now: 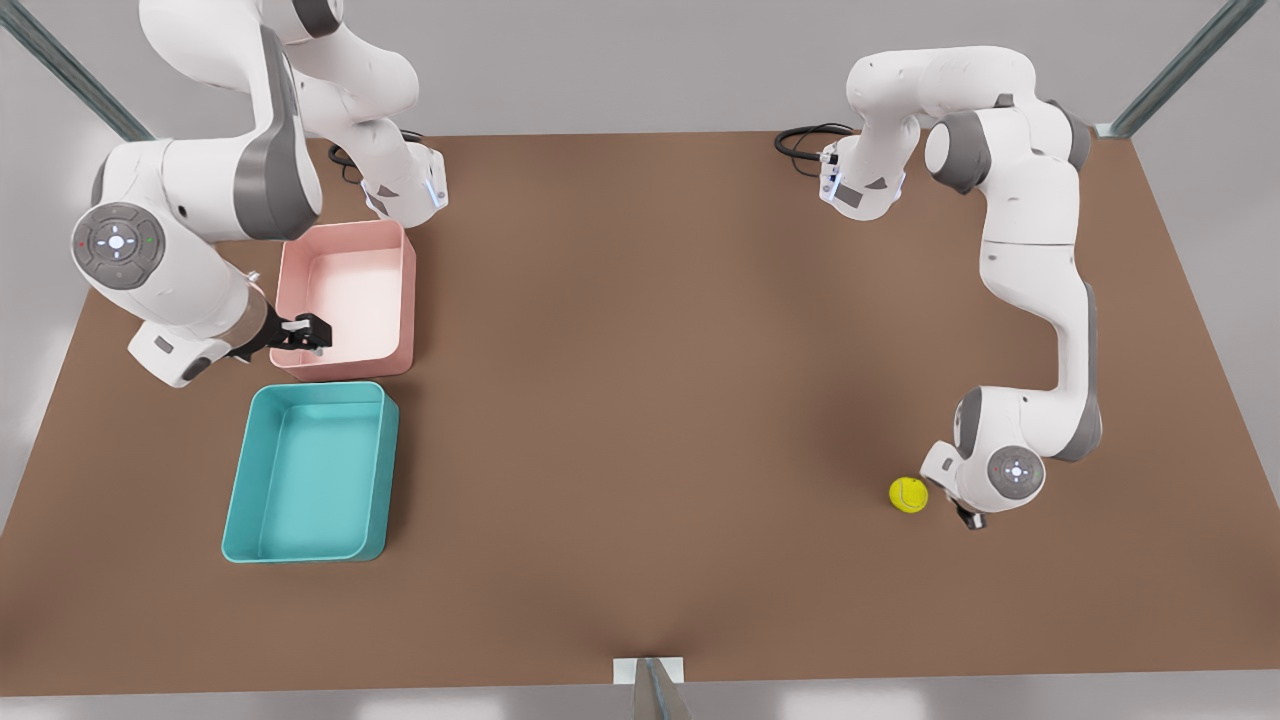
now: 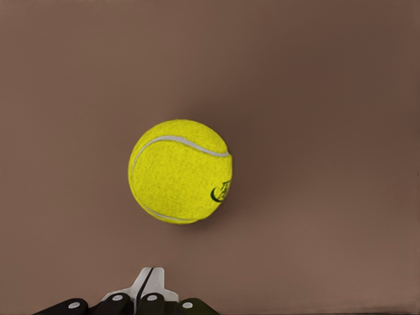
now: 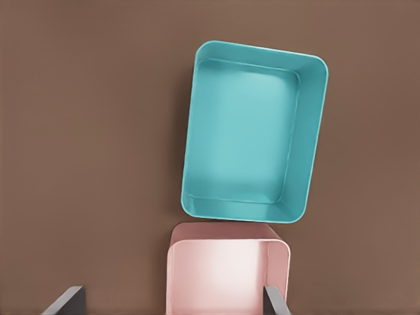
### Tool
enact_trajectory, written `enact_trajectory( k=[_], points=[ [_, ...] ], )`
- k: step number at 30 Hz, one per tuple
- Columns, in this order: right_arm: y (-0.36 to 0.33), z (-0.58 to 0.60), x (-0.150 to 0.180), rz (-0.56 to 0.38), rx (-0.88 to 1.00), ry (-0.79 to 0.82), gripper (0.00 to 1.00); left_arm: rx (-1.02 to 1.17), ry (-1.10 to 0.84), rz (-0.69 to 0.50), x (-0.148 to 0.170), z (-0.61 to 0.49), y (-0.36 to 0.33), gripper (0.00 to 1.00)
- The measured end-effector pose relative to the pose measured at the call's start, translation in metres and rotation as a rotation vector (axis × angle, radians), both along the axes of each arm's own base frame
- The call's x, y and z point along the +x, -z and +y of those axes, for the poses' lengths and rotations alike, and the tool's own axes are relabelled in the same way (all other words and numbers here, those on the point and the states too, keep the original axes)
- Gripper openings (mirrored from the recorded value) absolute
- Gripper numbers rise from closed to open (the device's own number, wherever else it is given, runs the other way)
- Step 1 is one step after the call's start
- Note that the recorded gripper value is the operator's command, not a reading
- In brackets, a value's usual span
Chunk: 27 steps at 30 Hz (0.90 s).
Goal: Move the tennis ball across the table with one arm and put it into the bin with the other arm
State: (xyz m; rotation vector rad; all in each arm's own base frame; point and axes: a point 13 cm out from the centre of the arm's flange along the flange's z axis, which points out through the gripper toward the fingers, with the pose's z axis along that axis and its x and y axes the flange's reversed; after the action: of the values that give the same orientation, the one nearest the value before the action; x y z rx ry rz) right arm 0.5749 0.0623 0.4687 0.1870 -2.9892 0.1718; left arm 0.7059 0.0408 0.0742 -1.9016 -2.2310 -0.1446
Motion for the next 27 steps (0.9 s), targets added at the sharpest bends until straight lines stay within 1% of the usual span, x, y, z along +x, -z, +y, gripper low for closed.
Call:
enact_trajectory(
  k=[5, 9, 14, 20, 23, 26, 27],
  points=[
    [0.0, 0.001, 0.0, 0.001, 0.0, -0.003, 1.0, -0.039, 0.088, 0.066, -0.011, -0.005, 0.014, 0.21],
    [0.0, 0.001, 0.0, 0.001, 0.0, -0.004, 1.0, -0.056, 0.158, 0.084, -0.012, -0.007, 0.027, 0.21],
    [0.001, 0.001, 0.0, 0.002, 0.0, -0.006, 1.0, -0.063, 0.221, 0.068, -0.003, 0.0, 0.024, 0.21],
    [0.001, 0.002, 0.0, 0.003, 0.0, -0.007, 1.0, -0.079, 0.265, 0.058, 0.001, -0.002, 0.023, 0.21],
    [0.001, 0.002, 0.0, 0.004, 0.0, -0.008, 1.0, -0.08, 0.325, 0.05, 0.004, -0.058, 0.02, 0.21],
    [0.002, 0.002, 0.0, 0.004, 0.0, -0.008, 1.0, -0.086, 0.396, 0.014, -0.006, -0.183, 0.019, 0.21],
    [0.002, 0.002, 0.0, 0.004, 0.0, -0.008, 1.0, -0.101, 0.377, -0.009, -0.008, -0.211, 0.011, 0.21]
  ],
)
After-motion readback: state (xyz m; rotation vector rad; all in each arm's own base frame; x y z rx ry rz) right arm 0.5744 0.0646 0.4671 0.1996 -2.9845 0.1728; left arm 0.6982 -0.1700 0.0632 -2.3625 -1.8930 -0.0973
